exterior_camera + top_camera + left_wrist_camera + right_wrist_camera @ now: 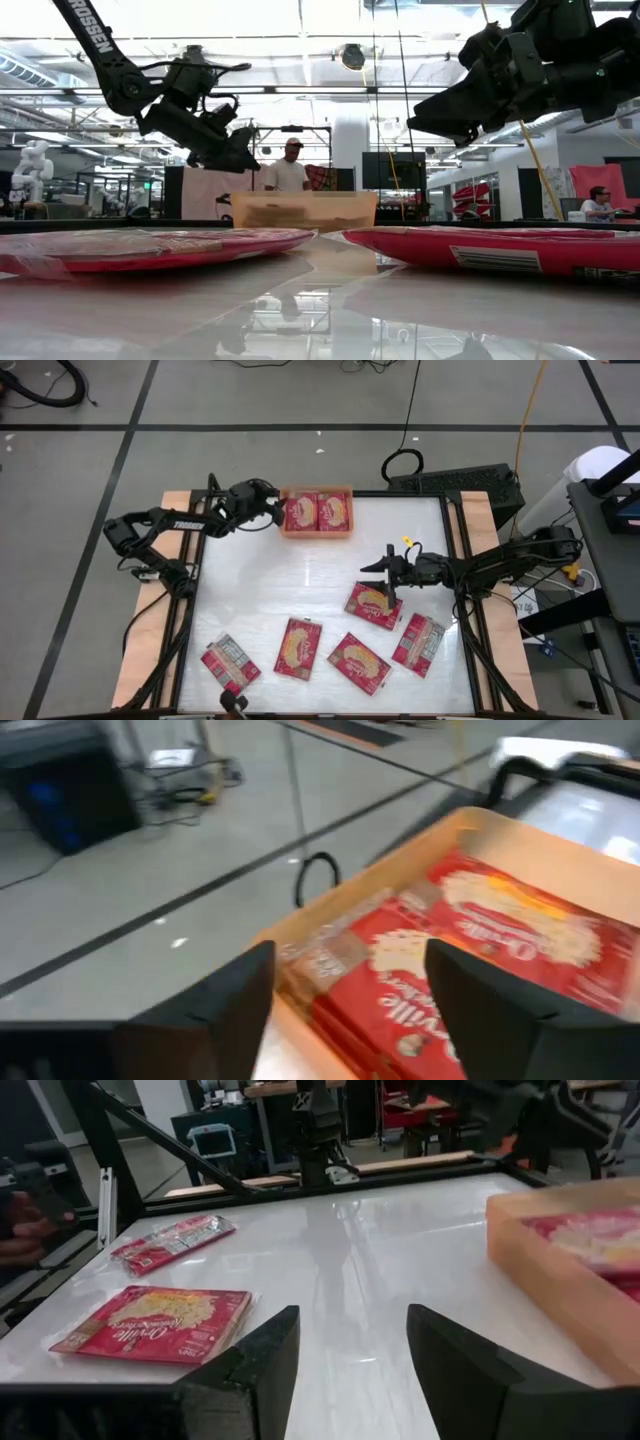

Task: Sort popcorn bags into baskets
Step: Put the red popcorn bag into the orange bin

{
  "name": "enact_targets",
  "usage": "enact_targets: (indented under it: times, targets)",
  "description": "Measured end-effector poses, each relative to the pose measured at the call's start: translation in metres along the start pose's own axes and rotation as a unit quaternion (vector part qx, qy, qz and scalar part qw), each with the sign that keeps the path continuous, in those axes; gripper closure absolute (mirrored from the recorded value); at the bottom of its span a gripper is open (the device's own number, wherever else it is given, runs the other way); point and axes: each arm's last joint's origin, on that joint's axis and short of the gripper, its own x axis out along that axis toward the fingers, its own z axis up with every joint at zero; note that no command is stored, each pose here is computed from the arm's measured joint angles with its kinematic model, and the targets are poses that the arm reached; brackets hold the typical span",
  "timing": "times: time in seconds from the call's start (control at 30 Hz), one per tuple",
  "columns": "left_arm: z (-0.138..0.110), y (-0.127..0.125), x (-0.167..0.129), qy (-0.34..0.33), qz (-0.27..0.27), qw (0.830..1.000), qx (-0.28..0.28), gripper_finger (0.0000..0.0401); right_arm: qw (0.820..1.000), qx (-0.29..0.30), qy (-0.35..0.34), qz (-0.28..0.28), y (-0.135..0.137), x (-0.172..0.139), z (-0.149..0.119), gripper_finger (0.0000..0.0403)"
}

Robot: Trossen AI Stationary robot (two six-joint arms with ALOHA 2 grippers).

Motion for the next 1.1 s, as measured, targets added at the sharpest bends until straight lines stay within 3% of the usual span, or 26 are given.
enact_targets:
  times: [0.17, 0.33, 0.47, 0.63, 0.73, 0.97, 1.1]
  targets:
    - [0.000, -0.012, -0.001, 0.000, -0.009, 1.000, -0.012, 0.0080, 1.000, 0.024, 0.021, -0.001, 0.001, 0.000, -0.004, 0.0222]
    - [-0.003, -0.042, -0.006, 0.008, -0.061, 0.997, -0.040, 0.0073, 0.995, 0.064, 0.065, -0.029, 0.000, -0.001, -0.013, 0.0222]
    - [-0.006, -0.071, -0.014, 0.018, -0.083, 0.992, -0.091, 0.0103, 0.981, 0.121, 0.140, -0.062, -0.001, 0.002, -0.020, 0.0222]
    - [-0.002, -0.117, -0.033, -0.024, -0.154, 0.984, -0.081, 0.0157, 0.952, 0.160, 0.241, -0.096, 0.001, 0.006, -0.017, 0.0222]
    - [-0.001, -0.141, -0.046, -0.047, -0.196, 0.977, -0.072, 0.0180, 0.945, 0.175, 0.265, -0.081, 0.002, 0.012, -0.005, 0.0222]
    - [-0.013, -0.178, -0.075, -0.042, -0.228, 0.972, -0.047, 0.0212, 0.951, 0.135, 0.278, -0.025, -0.008, 0.028, 0.021, 0.0222]
    - [-0.018, -0.192, -0.088, -0.042, -0.236, 0.970, -0.041, 0.0220, 0.950, 0.112, 0.293, 0.001, -0.018, 0.039, 0.020, 0.0221]
